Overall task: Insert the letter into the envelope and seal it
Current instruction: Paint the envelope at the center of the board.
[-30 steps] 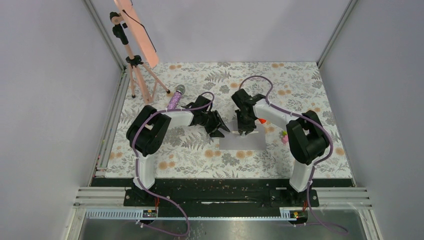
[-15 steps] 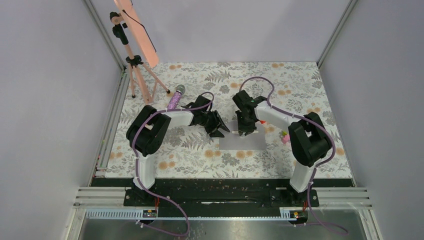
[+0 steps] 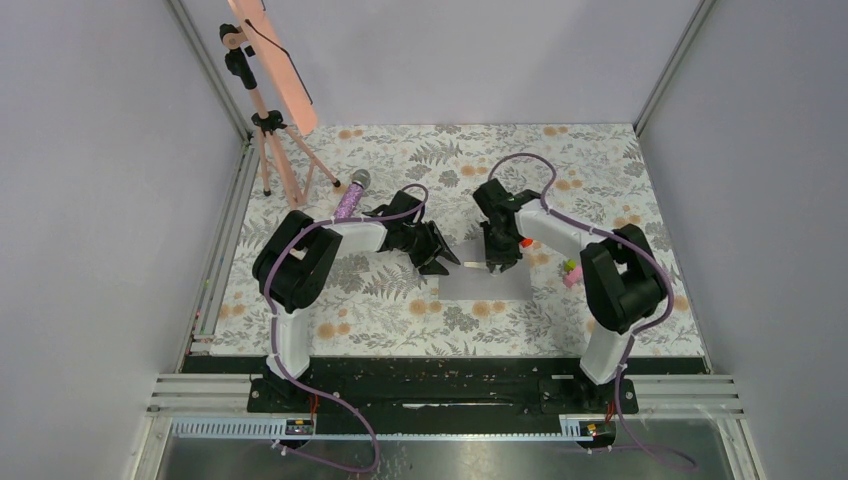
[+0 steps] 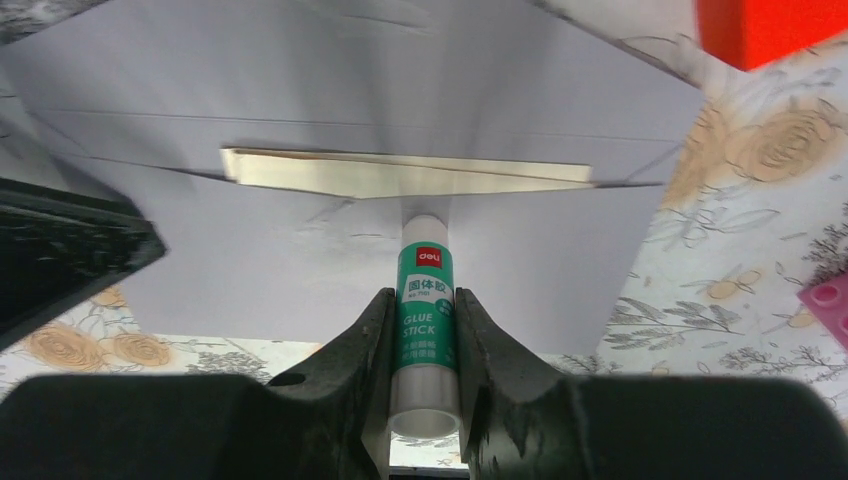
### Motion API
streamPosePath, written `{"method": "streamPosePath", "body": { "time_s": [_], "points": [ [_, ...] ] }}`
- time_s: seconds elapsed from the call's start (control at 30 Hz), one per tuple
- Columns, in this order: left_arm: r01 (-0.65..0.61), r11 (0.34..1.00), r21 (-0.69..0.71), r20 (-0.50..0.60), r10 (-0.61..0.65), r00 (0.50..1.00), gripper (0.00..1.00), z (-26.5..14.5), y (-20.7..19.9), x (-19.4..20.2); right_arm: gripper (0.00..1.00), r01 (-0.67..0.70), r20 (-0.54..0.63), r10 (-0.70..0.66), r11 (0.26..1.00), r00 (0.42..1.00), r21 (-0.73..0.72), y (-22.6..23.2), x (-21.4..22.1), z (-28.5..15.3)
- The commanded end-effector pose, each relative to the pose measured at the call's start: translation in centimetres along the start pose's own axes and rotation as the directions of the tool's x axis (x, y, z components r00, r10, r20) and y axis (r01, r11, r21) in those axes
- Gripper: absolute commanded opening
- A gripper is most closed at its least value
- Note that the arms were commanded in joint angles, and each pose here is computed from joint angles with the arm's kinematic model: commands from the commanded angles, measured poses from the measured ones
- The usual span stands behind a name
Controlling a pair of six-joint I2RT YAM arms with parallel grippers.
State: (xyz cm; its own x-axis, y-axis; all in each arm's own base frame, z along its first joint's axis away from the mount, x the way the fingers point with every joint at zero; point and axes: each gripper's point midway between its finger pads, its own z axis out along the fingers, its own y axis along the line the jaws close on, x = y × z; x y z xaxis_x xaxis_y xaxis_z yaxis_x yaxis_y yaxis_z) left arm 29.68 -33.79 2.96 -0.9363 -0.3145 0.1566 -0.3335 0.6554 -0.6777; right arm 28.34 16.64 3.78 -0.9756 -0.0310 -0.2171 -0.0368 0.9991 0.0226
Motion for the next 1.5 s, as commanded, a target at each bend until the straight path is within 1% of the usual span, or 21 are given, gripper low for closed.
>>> {"method": "streamPosePath", "body": {
  "time_s": [0.0, 0.13, 0.2, 0.3, 0.5, 0.6, 0.67, 0.8, 1.0, 1.1, 1.2, 1.33, 1.47],
  "points": [
    [0.039, 0.992, -0.122, 0.001, -0.039, 0.999, 0.45, 0.9, 3.8, 0.2, 0.00, 0.062, -0.032, -0.064, 0.997, 0.997, -0.046, 4.1, 0.2, 0.0],
    [0.039, 0.992, -0.121, 0.001, -0.039, 0.999, 0.44, 0.9, 3.8, 0.2, 0.00, 0.092, -0.031, -0.095, 0.992, 0.995, -0.090, 6.6, 0.1, -0.2],
    [0.041, 0.992, -0.121, 0.001, -0.041, 0.999, 0.44, 0.9, 3.7, 0.2, 0.00, 0.092, -0.034, -0.095, 0.993, 0.995, -0.078, 6.4, 0.2, 0.0],
    [0.042, 0.992, -0.123, -0.001, -0.042, 0.999, 0.44, 0.9, 3.8, 0.2, 0.00, 0.102, -0.028, -0.102, 0.995, 0.994, -0.013, 4.4, 0.4, 0.4],
    [0.040, 0.991, -0.124, -0.004, -0.041, 0.999, 0.44, 0.9, 3.8, 0.3, 0.00, 0.024, -0.054, -0.021, 0.998, 0.998, 0.058, -1.3, 1.6, 0.9],
    [0.040, 0.992, -0.123, -0.005, -0.041, 0.999, 0.44, 0.9, 3.8, 0.2, 0.00, 0.018, -0.050, -0.013, 0.996, 0.999, 0.089, -2.9, 1.9, 0.8],
    [0.041, 0.991, -0.126, -0.006, -0.042, 0.999, 0.44, 1.0, 3.8, 0.2, 0.00, 0.012, -0.055, -0.008, 0.998, 0.998, 0.068, -2.5, 2.0, 0.7],
    [0.044, 0.991, -0.127, -0.007, -0.045, 0.999, 0.44, 1.1, 3.9, 0.2, 0.00, 0.010, -0.058, -0.010, 1.000, 0.998, 0.004, 0.0, 1.4, 0.8],
    [0.046, 0.991, -0.129, -0.004, -0.047, 0.999, 0.44, 1.1, 4.0, 0.2, 0.00, 0.089, -0.042, -0.092, 0.994, 0.995, -0.065, 5.3, 0.5, 0.0],
    [0.048, 0.990, -0.130, -0.003, -0.049, 0.999, 0.44, 1.0, 4.0, 0.2, 0.00, 0.093, -0.027, -0.095, 0.993, 0.995, -0.069, 6.1, 0.0, -0.2],
    [0.048, 0.990, -0.132, -0.003, -0.048, 0.999, 0.44, 1.0, 4.1, 0.2, 0.00, 0.099, -0.032, -0.099, 0.995, 0.995, -0.006, 4.1, 0.3, 0.3],
    [0.046, 0.990, -0.131, -0.004, -0.047, 0.999, 0.44, 1.0, 4.1, 0.3, 0.00, 0.055, -0.061, -0.053, 0.998, 0.997, 0.035, 0.8, 1.4, 1.0],
    [0.046, 0.991, -0.128, -0.007, -0.047, 0.999, 0.44, 1.1, 4.1, 0.3, 0.00, 0.051, -0.060, -0.045, 0.994, 0.997, 0.093, -1.8, 2.3, 0.9]
  ]
}}
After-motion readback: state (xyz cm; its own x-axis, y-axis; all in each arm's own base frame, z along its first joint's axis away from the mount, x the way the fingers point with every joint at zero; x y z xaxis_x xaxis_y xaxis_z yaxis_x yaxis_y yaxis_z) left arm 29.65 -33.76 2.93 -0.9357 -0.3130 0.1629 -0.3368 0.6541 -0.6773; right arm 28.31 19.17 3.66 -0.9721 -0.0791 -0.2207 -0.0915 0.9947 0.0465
